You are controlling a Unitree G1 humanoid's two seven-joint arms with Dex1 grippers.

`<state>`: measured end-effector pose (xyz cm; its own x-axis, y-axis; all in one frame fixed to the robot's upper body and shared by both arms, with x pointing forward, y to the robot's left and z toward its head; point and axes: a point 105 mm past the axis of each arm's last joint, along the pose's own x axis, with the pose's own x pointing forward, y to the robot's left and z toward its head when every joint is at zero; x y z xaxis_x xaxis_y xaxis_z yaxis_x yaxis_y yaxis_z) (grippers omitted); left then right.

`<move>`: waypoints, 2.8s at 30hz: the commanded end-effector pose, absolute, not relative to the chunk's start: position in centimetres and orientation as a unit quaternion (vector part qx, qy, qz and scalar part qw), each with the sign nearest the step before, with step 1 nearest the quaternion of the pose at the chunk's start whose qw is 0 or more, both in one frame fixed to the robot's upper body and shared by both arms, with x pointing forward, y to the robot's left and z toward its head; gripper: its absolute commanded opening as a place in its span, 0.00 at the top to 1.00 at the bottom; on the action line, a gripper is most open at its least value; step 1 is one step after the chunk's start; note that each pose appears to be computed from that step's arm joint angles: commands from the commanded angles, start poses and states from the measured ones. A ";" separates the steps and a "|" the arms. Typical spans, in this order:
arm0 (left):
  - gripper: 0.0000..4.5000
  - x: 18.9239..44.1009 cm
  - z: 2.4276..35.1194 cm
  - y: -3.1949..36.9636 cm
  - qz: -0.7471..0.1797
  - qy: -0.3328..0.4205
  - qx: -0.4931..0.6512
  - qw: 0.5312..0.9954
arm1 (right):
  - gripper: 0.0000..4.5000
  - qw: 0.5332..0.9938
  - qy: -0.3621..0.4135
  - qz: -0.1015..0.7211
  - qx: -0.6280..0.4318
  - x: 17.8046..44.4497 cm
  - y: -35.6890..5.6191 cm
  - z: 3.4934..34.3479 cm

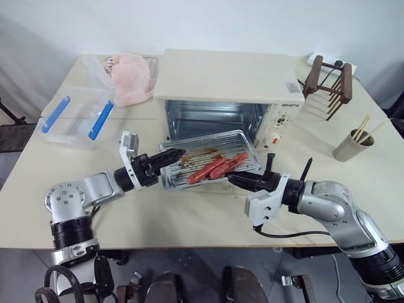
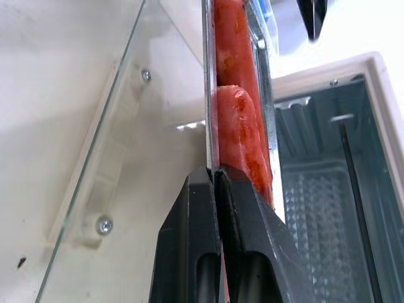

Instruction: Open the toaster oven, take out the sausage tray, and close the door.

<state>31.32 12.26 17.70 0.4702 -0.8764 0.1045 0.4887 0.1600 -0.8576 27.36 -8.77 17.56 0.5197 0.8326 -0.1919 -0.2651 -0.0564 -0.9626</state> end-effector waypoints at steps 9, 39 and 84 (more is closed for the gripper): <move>1.00 30.0 17.3 12.3 -0.458 0.260 -0.491 0.694 | 1.00 0.634 -0.269 0.425 -0.588 26.9 -8.8 18.7; 1.00 22.4 15.1 23.7 -0.384 0.147 -0.599 0.687 | 0.41 0.824 -0.065 0.421 -0.374 29.1 -22.4 15.0; 1.00 23.1 15.1 29.0 -0.135 -0.125 -0.688 0.702 | 1.00 0.863 -0.151 0.468 0.116 33.0 -17.7 24.5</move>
